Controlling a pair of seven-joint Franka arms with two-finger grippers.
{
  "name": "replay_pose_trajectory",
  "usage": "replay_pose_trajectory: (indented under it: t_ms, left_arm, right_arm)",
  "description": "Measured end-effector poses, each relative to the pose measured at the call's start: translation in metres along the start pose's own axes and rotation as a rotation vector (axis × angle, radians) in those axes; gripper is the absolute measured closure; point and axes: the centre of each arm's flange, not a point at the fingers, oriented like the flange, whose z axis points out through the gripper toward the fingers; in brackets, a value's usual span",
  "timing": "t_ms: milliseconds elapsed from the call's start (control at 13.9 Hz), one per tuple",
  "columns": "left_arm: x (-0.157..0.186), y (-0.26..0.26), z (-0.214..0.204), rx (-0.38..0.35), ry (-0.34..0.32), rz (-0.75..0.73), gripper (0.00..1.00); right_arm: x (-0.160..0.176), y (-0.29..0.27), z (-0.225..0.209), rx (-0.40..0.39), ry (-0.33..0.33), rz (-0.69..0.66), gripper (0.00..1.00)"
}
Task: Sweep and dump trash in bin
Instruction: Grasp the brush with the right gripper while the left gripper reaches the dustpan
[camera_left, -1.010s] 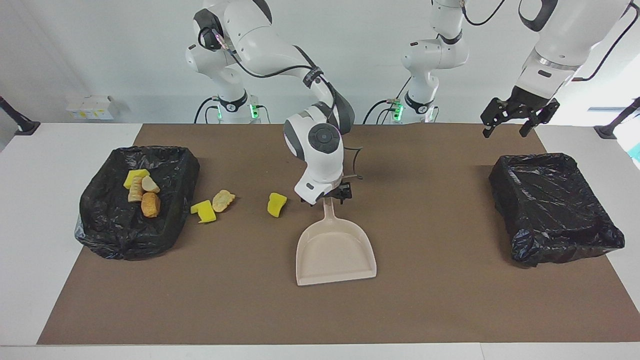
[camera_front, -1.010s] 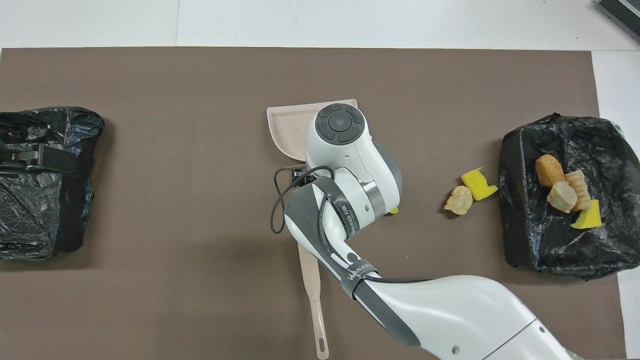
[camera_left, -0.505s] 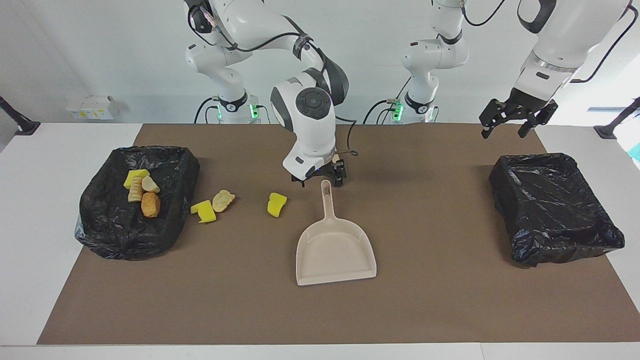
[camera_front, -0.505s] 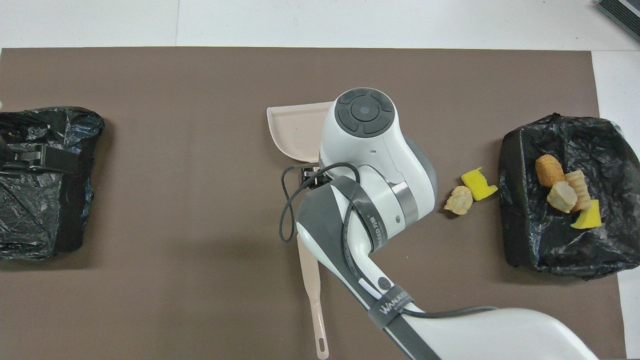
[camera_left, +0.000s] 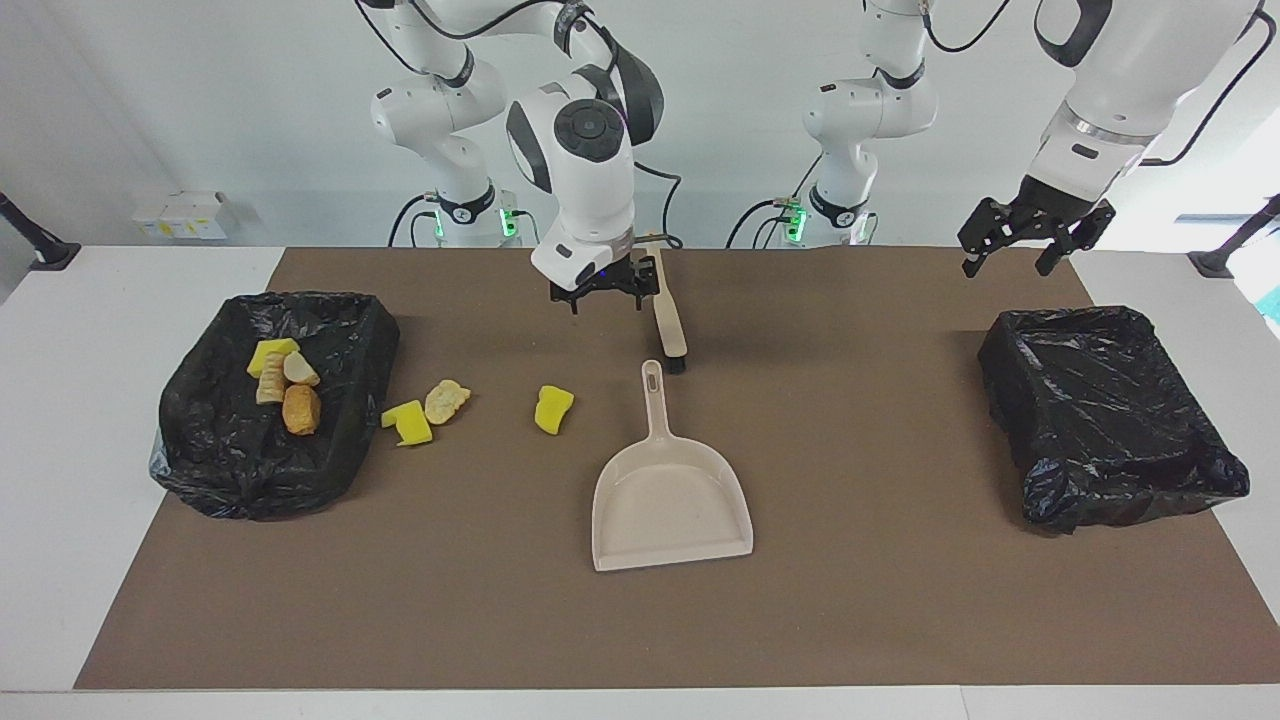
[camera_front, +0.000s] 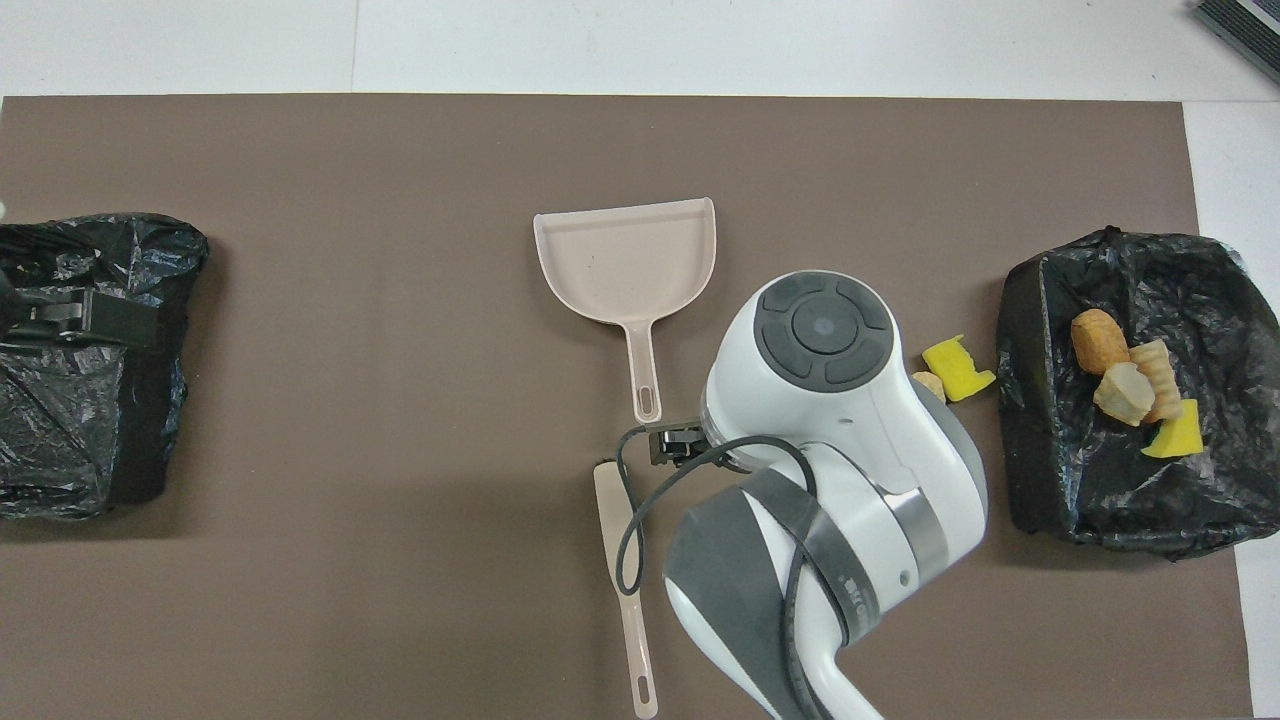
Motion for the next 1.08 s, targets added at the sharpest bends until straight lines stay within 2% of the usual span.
replay_pose_trajectory:
  t_ms: [144,433,577,793,1082]
  left_arm:
    - [0.0,0.001,0.001,-0.001,-0.002,0.001,0.0]
    - [0.002,0.003,0.005,-0.002,-0.005,0.004,0.0]
    - [0.007,0.008,0.01,-0.006,0.016,-0.019,0.0]
    - [0.018,0.045,0.024,-0.023,0.07,-0.095,0.0]
    - [0.027,0.109,0.045,-0.053,0.097,-0.168,0.0]
  right_arm:
    - [-0.018,0.004,0.011,0.002,0.009,-0.006,0.0]
    - [-0.055,0.002,0.048,0.08,0.023,-0.004,0.0]
    - [-0.074,-0.015,0.062,0.089,0.043,-0.04,0.0]
    - [-0.104,-0.05,0.086,0.088,0.06,-0.068,0.0]
    - [-0.131,-0.075,0.104,0.084,0.064,-0.077,0.0]
